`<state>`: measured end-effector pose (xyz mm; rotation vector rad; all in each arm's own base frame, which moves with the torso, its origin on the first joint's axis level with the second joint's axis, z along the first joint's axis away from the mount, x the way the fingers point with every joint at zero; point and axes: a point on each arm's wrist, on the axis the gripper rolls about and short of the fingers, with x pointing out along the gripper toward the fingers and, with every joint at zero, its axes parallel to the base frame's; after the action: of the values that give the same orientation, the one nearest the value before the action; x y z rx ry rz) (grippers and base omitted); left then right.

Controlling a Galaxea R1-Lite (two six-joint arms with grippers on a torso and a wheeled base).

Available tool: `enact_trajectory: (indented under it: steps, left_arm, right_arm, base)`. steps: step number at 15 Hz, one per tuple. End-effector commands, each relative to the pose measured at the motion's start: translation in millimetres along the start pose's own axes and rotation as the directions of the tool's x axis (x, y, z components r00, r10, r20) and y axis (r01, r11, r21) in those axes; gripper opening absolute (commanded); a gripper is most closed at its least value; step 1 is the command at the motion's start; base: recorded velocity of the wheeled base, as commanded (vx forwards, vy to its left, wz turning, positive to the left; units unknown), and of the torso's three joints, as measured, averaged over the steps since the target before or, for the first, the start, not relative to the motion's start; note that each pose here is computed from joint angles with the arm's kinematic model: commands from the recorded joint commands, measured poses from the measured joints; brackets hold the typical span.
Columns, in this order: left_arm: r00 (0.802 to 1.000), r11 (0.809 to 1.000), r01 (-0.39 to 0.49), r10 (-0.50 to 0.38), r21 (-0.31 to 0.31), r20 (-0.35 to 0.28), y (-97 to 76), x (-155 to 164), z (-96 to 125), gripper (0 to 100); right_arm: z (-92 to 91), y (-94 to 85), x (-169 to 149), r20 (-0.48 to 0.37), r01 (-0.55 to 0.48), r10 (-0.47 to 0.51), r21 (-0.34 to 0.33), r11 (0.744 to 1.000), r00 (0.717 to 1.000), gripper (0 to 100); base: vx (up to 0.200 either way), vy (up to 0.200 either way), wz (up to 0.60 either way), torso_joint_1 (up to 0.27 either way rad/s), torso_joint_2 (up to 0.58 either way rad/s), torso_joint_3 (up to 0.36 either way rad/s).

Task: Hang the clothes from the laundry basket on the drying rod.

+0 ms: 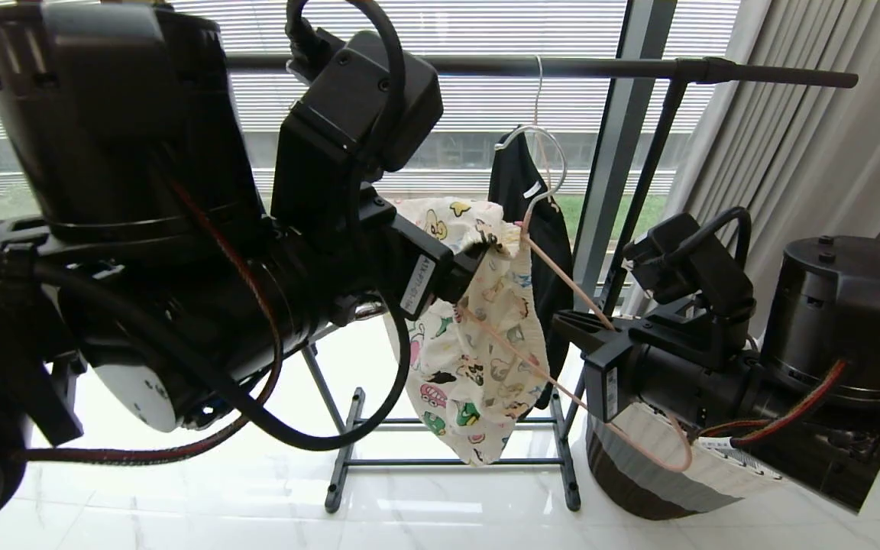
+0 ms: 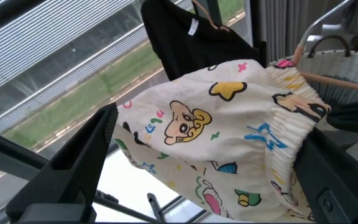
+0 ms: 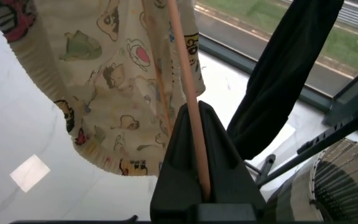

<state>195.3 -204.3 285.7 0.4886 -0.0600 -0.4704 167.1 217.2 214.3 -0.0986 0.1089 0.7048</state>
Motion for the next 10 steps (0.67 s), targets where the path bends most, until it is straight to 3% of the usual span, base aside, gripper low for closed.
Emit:
enact_trajectory:
  steps: [1, 4, 7, 8, 10]
  left_arm:
    - [1.0, 0.999, -0.028, 0.029, 0.018, -0.009, 5.3, 14, 0, 100]
    - [0.996, 0.996, -0.084, 0.084, 0.004, 0.034, 17.4, 34, 17, 100]
    - [0.998, 0.998, -0.067, 0.067, 0.02, 0.011, 19.4, 25, 17, 100]
    - [0.999, 0.998, -0.049, 0.049, 0.031, -0.012, 21.5, 16, 16, 100]
    - [0.995, 0.994, 0.094, -0.092, 0.055, -0.04, 27.1, -9, 18, 100]
  right_arm:
    - [1.9, 0.5, -2, 0.008, -0.004, 0.004, 0.0, 1.0, 1.0, 0]
    - [2.5, 10.6, -5, 0.012, -0.043, 0.043, -0.022, 0.999, 0.999, 0]
    - [0.6, 12.2, -4, 0.004, -0.045, 0.045, -0.023, 0.999, 0.999, 0]
    - [0.2, 10.9, -3, 0.003, -0.041, 0.041, -0.023, 0.999, 0.999, 0]
    - [-0.2, 9.1, -2, 0.001, -0.033, 0.033, -0.023, 0.999, 0.999, 0]
  base:
    - [0.0, 0.0, 0.0, 0.0, 0.0, 0.0]
    - [0.0, 0.0, 0.0, 0.0, 0.0, 0.0]
    - [0.0, 0.0, 0.0, 0.0, 0.0, 0.0]
    - [0.0, 0.0, 0.0, 0.0, 0.0, 0.0]
    - [0.0, 0.0, 0.0, 0.0, 0.0, 0.0]
